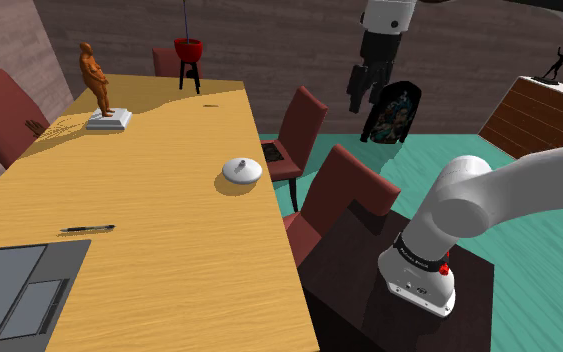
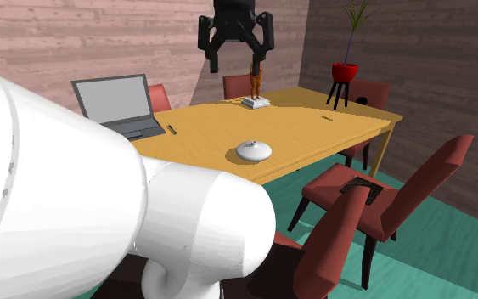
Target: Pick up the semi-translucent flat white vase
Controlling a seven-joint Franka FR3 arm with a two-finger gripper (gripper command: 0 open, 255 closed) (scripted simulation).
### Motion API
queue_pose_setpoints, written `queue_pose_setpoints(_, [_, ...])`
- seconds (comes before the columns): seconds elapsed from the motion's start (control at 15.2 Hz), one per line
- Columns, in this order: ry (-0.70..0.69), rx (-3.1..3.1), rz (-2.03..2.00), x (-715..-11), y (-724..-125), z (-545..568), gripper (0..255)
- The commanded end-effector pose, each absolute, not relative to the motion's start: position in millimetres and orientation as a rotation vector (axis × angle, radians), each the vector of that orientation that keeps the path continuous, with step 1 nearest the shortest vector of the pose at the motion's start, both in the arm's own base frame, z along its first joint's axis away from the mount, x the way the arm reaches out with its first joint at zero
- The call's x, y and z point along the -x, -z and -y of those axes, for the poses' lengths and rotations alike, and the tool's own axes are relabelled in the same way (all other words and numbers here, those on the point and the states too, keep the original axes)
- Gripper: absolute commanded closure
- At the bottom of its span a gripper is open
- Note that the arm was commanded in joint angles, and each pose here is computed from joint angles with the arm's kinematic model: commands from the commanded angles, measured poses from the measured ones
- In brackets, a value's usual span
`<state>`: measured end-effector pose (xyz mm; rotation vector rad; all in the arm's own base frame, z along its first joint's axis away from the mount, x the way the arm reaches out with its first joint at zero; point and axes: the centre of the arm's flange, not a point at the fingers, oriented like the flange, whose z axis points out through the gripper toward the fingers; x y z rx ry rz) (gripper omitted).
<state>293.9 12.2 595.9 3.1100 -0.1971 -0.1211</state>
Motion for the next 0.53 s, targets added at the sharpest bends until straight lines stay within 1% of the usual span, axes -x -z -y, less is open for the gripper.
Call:
queue_pose_setpoints(0.0, [0.121, -3.110, 0.197, -294, -596, -12, 0])
queue_pose_setpoints(0.46, [0.086, -3.124, 0.239, -357, -533, -20, 0])
